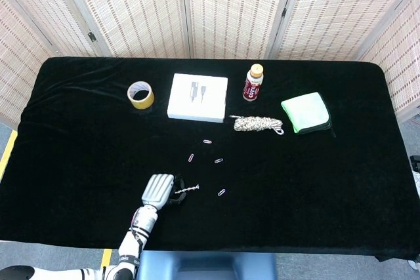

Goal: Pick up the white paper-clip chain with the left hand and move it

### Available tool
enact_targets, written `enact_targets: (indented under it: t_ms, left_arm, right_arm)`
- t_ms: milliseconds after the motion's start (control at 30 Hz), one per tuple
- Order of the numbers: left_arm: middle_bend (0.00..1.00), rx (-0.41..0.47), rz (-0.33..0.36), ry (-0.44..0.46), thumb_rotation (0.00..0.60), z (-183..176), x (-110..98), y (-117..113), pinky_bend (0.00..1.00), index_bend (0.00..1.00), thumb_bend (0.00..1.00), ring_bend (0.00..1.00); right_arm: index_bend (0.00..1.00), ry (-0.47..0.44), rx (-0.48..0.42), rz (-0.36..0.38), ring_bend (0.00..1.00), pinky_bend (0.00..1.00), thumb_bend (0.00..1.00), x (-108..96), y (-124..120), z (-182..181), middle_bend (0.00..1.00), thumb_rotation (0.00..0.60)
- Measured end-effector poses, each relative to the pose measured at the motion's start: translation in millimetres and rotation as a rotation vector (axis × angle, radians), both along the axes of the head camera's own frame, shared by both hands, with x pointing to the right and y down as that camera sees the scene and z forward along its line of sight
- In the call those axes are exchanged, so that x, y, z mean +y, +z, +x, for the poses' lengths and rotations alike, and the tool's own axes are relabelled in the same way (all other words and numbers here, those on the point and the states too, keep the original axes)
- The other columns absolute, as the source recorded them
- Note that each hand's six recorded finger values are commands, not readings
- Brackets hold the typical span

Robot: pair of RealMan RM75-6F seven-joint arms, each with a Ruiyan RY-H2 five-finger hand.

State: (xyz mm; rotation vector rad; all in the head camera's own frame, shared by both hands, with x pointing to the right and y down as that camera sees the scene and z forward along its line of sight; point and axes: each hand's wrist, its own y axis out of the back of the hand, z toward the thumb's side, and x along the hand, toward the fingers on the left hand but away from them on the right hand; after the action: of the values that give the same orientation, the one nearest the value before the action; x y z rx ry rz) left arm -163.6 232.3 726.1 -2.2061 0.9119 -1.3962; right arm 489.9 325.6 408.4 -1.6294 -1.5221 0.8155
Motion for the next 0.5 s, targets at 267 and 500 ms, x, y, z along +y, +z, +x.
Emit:
enact_targets:
  t_ms: [267, 500]
  left_arm:
    - [1.0, -0.003, 0.012, -0.008, 0.6, 0, -5, 1, 1.0, 0.85, 0.53, 1.0]
    - [1.0, -0.001, 0.08, -0.068, 0.6, -13, -32, -10, 1.0, 0.85, 0.53, 1.0]
  right_arm:
    - [0.0, 0.008, 0.004, -0.003, 0.0, 0.0, 0.01, 1, 0, 1, 0.0, 0.6]
    - [0.0, 0.013, 0.009, -0.017, 0.0, 0.0, 0.01, -2, 3, 2, 0.0, 0.6]
